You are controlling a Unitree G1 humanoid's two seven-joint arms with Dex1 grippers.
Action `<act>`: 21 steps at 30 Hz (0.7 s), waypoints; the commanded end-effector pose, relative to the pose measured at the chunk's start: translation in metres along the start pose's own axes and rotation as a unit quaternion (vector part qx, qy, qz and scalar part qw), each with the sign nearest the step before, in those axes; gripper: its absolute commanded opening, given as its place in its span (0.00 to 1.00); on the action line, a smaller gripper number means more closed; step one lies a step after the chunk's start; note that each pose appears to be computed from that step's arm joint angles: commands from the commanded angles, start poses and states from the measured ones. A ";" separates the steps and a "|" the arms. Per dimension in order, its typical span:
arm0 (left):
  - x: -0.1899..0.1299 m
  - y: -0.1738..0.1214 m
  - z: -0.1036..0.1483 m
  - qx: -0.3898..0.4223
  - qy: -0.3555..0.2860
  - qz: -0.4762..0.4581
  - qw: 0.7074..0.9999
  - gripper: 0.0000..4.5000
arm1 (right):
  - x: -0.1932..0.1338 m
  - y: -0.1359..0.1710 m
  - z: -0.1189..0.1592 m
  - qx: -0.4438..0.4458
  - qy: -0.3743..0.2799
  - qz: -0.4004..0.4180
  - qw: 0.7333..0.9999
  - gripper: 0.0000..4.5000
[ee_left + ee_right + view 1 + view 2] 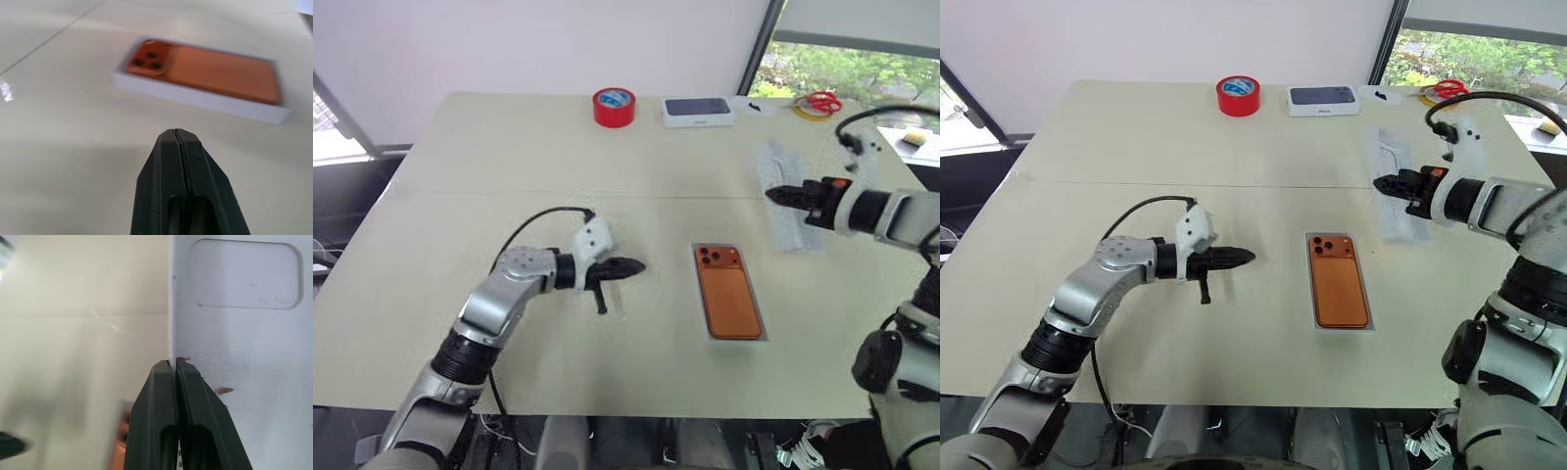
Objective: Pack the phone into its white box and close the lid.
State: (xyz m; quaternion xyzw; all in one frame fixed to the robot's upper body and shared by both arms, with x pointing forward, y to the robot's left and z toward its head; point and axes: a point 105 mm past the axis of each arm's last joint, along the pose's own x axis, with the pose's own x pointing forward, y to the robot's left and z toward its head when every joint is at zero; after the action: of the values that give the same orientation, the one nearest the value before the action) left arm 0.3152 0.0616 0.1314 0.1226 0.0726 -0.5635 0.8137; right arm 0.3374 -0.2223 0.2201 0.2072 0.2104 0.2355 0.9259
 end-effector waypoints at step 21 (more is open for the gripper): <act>0.001 0.015 0.014 0.006 -0.033 0.026 0.999 0.00 | 0.036 0.129 -0.104 0.223 0.009 0.104 0.969 0.03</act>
State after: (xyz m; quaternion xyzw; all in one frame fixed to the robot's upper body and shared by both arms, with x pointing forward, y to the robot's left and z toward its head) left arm 0.3306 0.0641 0.1362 0.1076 0.0650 -0.5449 0.8290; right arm 0.2777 -0.0740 0.1737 0.4237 0.2625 0.2609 0.8267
